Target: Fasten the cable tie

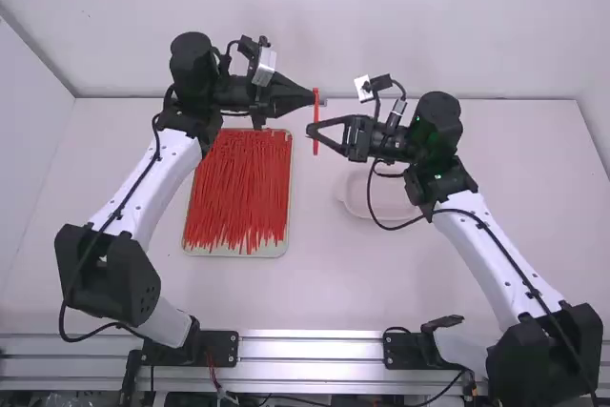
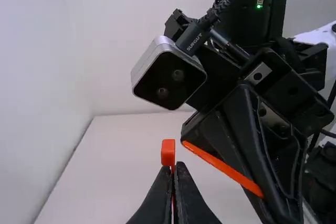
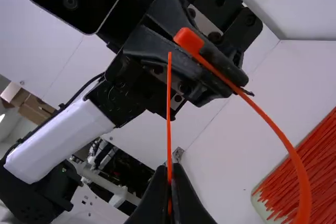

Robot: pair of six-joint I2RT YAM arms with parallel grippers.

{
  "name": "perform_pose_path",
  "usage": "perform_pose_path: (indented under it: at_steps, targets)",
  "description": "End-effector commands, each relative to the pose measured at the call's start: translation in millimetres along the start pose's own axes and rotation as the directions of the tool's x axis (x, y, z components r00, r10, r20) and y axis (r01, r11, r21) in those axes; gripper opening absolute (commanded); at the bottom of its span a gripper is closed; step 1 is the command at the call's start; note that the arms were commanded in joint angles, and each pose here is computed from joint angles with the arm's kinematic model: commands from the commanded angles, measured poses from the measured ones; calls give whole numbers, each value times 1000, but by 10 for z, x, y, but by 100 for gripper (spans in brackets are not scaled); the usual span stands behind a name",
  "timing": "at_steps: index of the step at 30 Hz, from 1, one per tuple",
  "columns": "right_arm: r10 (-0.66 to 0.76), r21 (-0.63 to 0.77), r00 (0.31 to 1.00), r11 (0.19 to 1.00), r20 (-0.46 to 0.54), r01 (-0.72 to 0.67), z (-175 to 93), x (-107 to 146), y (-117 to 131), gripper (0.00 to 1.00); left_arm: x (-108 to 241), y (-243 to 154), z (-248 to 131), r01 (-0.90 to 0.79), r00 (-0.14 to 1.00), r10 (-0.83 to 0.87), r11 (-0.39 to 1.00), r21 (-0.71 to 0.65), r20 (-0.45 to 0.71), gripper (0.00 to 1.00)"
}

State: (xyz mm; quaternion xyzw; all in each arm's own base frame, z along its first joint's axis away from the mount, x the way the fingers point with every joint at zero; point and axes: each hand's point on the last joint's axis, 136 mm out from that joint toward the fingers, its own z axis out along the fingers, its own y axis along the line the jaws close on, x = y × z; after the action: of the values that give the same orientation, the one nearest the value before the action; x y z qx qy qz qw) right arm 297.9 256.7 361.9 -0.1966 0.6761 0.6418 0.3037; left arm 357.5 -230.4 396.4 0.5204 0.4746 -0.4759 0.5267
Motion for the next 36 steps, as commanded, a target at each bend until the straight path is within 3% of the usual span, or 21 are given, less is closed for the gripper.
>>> perform_pose_path:
  at_steps: [1,36]
  targets:
    - [-38,-8,999,999,18,38,-16,-98,108,0,-102,-47,2,-40,999,40,999,23,9,2]
    - [-40,-25,999,999,5,40,-10,-78,147,0,-113,-103,19,-64,998,64,997,53,13,2]
